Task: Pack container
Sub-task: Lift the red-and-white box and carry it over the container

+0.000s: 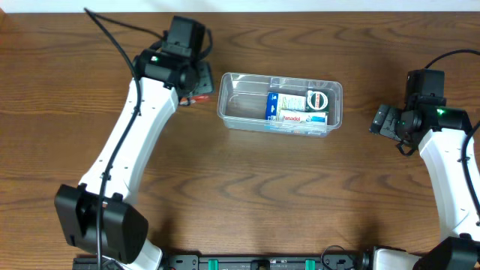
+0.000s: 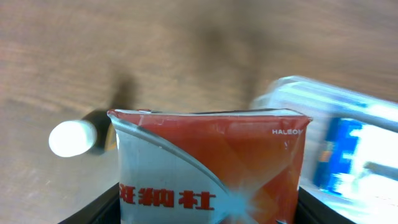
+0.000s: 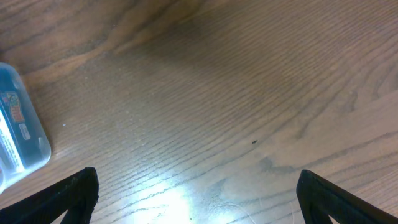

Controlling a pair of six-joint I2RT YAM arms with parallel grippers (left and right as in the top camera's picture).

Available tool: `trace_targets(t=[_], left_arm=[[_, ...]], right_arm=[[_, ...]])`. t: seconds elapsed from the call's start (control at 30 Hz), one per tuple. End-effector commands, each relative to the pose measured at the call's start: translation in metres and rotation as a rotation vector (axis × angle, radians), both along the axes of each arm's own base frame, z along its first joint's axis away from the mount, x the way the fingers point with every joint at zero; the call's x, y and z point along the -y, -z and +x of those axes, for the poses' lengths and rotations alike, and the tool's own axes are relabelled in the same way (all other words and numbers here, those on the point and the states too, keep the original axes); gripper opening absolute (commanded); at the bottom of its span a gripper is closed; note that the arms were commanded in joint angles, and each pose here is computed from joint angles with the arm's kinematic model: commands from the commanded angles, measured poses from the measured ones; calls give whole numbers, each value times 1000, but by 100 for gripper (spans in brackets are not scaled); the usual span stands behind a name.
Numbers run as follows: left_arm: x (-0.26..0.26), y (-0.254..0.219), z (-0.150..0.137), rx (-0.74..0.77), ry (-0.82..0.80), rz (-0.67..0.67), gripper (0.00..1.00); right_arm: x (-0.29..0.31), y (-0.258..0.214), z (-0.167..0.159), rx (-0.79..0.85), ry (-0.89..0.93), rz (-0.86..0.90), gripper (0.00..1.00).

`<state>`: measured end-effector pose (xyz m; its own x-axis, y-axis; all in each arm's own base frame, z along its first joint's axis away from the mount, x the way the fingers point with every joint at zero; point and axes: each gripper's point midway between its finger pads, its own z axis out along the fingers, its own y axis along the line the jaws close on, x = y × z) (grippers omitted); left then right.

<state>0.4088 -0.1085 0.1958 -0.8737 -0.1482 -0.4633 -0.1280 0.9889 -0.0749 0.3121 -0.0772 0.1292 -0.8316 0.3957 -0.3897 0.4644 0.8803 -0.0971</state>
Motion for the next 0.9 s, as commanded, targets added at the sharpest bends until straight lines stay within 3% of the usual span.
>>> trace_targets(t=[0.0, 0.4, 0.87], left_arm=[[30, -29, 3, 80, 84, -12, 65], [134, -24, -11, 149, 358, -17, 65], [145, 52, 2, 24, 360, 76, 65]], right_arm=[[3, -3, 0, 3, -1, -11, 99], [3, -3, 0, 3, -2, -11, 99], [3, -3, 0, 3, -2, -11, 99]])
